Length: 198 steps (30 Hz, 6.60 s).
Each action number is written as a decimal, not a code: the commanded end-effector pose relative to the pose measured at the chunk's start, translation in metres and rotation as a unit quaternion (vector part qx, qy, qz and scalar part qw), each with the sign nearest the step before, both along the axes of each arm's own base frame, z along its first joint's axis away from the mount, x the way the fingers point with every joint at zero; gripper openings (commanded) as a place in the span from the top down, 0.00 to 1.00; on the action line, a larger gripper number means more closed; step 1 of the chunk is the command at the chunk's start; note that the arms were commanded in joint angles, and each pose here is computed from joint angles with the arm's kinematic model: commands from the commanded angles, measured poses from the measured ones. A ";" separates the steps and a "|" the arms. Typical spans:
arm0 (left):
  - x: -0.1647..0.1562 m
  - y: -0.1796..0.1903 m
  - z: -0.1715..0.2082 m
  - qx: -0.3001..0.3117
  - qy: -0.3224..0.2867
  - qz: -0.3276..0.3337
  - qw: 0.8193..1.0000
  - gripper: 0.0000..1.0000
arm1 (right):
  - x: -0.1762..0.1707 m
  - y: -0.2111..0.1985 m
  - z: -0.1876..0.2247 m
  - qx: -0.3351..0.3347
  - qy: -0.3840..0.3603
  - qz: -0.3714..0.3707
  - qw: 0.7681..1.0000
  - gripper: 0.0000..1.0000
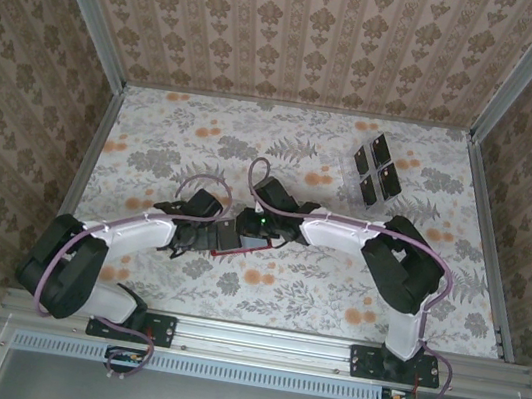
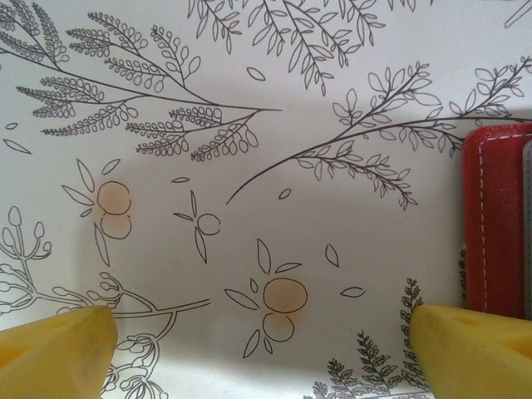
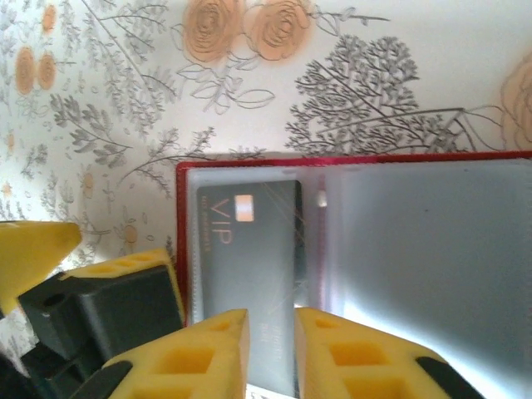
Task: Put the credit cards into the card holder
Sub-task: Insert the credit card into the card slot, then close the card holder at the center of the table.
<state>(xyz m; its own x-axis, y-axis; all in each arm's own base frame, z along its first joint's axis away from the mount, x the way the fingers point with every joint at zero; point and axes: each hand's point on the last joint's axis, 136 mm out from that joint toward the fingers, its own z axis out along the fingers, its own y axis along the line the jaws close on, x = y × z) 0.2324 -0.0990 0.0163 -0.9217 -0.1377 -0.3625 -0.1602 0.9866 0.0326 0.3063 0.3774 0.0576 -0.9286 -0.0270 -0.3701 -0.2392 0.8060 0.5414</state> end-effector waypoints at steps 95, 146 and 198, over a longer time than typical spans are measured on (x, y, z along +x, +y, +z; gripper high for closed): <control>-0.002 0.001 0.022 -0.012 -0.008 -0.008 1.000 0.00 | -0.035 -0.025 0.044 0.025 -0.020 -0.011 0.999 0.66; 0.023 -0.102 0.016 -0.248 -0.061 -0.099 0.962 0.00 | -0.027 -0.100 -0.033 -0.143 0.004 -0.051 0.988 1.00; -0.002 -0.259 0.098 -0.353 -0.137 -0.212 0.901 0.00 | -0.011 -0.217 0.024 -0.068 -0.023 -0.203 0.976 0.53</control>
<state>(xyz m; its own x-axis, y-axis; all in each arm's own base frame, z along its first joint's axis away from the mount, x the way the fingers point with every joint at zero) 0.2339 -0.3480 0.1207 -0.8272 -0.1088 -0.5513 0.3171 0.7195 -0.6178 0.3019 0.1641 0.0818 -0.8502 0.2922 -0.4378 0.0965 0.9042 0.4160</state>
